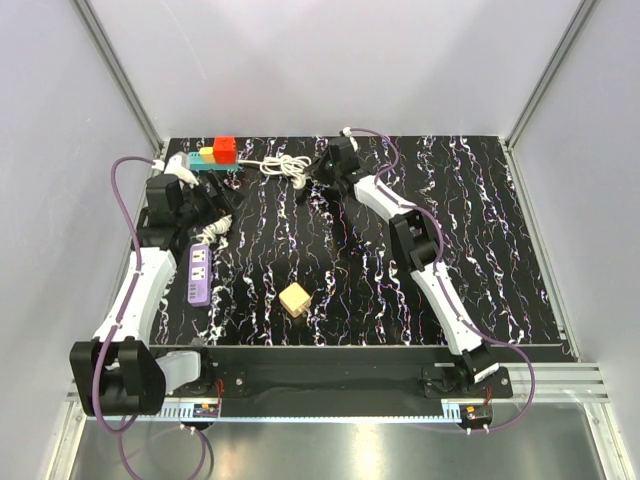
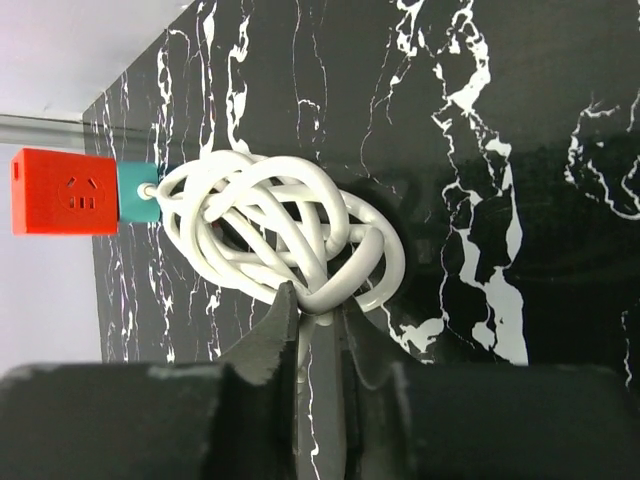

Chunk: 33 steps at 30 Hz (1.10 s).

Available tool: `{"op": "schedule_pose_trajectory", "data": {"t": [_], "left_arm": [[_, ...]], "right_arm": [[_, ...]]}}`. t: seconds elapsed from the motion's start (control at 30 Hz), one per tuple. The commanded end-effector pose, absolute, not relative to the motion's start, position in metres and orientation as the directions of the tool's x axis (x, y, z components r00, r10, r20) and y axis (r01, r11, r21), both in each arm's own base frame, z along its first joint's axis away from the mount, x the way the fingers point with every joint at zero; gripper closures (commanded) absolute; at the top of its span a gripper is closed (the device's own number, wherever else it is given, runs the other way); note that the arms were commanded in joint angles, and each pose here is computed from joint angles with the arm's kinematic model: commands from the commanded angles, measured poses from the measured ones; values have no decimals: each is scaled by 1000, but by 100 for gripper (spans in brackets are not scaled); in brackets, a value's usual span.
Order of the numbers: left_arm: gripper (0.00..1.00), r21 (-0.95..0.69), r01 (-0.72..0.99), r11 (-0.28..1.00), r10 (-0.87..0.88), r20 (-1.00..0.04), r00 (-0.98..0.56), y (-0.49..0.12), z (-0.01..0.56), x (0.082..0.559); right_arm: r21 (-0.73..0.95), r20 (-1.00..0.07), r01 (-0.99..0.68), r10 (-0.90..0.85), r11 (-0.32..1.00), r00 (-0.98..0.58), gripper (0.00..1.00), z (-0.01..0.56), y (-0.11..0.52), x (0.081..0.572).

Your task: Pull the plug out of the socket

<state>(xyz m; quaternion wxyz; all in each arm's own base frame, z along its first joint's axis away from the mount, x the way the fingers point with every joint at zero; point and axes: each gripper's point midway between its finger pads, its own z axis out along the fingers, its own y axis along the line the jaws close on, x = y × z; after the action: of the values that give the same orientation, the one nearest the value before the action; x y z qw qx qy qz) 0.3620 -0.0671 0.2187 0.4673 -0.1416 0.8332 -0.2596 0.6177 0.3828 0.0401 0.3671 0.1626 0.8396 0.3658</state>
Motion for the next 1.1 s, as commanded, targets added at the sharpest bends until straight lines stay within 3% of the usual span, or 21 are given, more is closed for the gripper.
{"op": "schedule_pose_trajectory", "data": {"t": [0.0, 0.27, 0.5, 0.67, 0.77, 0.9, 0.93, 1.0, 1.07], "left_arm": [[12, -536, 44, 843, -467, -769, -437, -57, 242, 368], [13, -524, 71, 849, -467, -805, -366, -46, 261, 365], [17, -523, 97, 847, -432, -782, -450, -66, 250, 378], [16, -459, 153, 875, -352, -821, -450, -103, 288, 388], [15, -420, 193, 887, -298, -838, -457, -120, 298, 408], [15, -418, 200, 886, -263, -810, -524, -131, 284, 434], [15, -409, 198, 891, -254, -810, -528, -131, 280, 439], [15, -388, 189, 902, -237, -810, -536, -130, 272, 454], [16, -402, 192, 896, -234, -792, -564, -132, 262, 466]], "right_arm": [[658, -504, 87, 523, 748, -687, 91, 16, 372, 599], [543, -609, 9, 401, 840, -684, 98, 45, 321, 572], [557, -582, -33, 362, 830, -728, 96, 53, 269, 560], [632, -511, -65, 352, 772, -784, 93, 50, 229, 558], [651, -501, -78, 350, 755, -791, 84, 50, 208, 564], [654, -531, -118, 342, 748, -775, 58, 70, 205, 575], [651, -520, -119, 326, 750, -789, 47, 70, 206, 572], [628, -535, -130, 304, 767, -788, 38, 83, 202, 568], [577, -561, -108, 297, 809, -773, 23, 88, 190, 564]]}}
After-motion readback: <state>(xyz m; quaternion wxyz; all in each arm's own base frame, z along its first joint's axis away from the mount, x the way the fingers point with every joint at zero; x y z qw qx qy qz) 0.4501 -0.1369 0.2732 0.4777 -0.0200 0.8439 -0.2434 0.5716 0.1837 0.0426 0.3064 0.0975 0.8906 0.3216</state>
